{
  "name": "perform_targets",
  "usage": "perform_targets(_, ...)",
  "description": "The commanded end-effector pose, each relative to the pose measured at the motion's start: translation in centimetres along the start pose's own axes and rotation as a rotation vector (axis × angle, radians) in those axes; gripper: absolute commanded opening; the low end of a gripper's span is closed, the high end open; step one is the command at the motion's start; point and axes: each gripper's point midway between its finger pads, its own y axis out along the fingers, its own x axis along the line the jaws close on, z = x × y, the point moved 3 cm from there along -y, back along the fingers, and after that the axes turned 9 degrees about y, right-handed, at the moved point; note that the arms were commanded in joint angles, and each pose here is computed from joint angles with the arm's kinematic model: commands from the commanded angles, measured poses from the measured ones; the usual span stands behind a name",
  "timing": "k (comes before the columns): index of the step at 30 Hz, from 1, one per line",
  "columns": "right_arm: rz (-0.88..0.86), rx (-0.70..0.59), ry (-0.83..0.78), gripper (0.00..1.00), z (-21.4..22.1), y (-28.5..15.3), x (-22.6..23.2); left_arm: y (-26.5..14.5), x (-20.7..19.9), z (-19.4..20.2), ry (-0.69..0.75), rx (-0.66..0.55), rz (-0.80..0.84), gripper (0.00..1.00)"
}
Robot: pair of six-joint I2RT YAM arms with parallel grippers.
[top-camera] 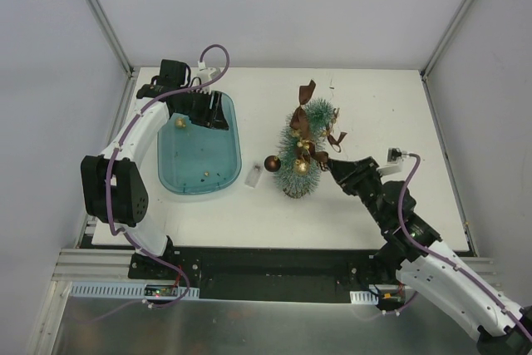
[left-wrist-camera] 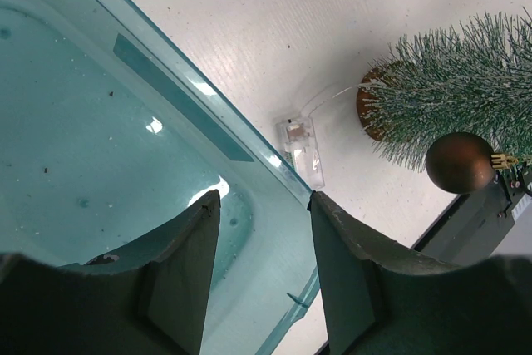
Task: Decorate the small christmas tree
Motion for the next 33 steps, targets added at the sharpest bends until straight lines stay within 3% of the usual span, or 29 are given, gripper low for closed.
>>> perform_targets(1, -0.059, -0.019, 0.027, 0.08, -0.5, -0.3, 1.1, -0.9, -1.5, -1.1, 0.028, -0.044, 0.013, 0.47)
perform_targets(12, -0.100, 0.001, 0.034, 0.08, -0.1, 0.1, 1.9, 0.3, -2.7, -1.3, 0.037, -0.022, 0.041, 0.47)
perform_targets(21, -0.101, -0.014, 0.038, 0.08, -0.3, -0.3, 1.5, 2.1, -6.7, -3.6, 0.083, -0.035, 0.145, 0.47)
perform_targets(33, -0.132, 0.013, 0.035, 0.08, 0.3, 0.3, 2.0, 5.7, -11.7, -2.9, 0.165, 0.024, 0.249, 0.46)
